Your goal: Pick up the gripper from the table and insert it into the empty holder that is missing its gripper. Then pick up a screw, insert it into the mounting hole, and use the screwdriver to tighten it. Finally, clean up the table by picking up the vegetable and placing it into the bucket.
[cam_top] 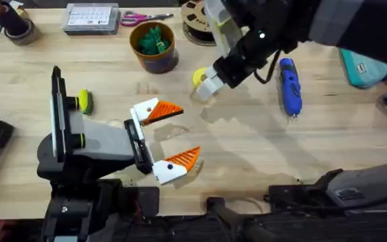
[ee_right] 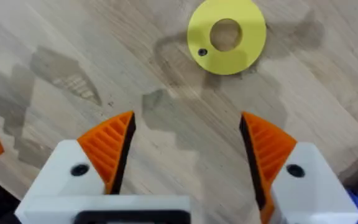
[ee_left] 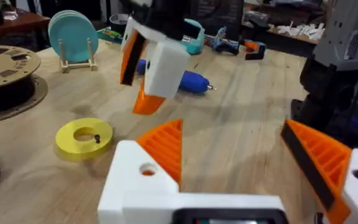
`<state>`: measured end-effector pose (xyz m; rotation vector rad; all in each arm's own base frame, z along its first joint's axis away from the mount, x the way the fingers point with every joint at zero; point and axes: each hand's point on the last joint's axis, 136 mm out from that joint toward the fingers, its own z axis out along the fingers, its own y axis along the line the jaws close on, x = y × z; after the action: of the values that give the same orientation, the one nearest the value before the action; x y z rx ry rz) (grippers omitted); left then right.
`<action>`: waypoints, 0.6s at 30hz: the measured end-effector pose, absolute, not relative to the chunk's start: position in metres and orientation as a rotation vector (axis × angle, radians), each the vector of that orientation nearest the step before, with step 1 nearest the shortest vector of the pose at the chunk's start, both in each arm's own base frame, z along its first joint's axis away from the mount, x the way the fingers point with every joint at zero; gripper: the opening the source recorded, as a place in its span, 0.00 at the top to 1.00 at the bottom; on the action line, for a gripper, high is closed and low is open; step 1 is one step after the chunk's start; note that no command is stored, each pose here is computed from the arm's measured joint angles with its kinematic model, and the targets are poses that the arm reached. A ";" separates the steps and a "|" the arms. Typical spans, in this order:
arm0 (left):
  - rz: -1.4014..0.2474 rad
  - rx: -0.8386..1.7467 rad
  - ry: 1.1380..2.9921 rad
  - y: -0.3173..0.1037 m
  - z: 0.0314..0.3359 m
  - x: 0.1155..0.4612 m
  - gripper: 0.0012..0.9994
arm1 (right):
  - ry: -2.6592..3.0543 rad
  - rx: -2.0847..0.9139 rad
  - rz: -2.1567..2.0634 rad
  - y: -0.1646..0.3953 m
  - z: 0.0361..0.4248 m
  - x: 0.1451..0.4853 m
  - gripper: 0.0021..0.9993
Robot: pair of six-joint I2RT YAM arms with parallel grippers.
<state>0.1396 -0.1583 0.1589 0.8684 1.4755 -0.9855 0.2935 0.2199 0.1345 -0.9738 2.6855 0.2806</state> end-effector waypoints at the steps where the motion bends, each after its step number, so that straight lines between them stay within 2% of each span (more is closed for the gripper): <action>1: -0.986 0.868 1.475 -0.158 0.159 0.140 0.01 | 2.688 -0.978 0.280 0.221 0.132 0.294 0.00; 18: -0.986 0.868 1.476 -0.158 0.159 0.140 0.01 | 2.678 -0.986 0.283 0.230 0.102 0.302 0.00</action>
<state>0.1396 -0.1583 0.1589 0.8683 1.4757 -0.9856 0.3016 0.2297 0.1021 -0.9863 2.6777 0.2831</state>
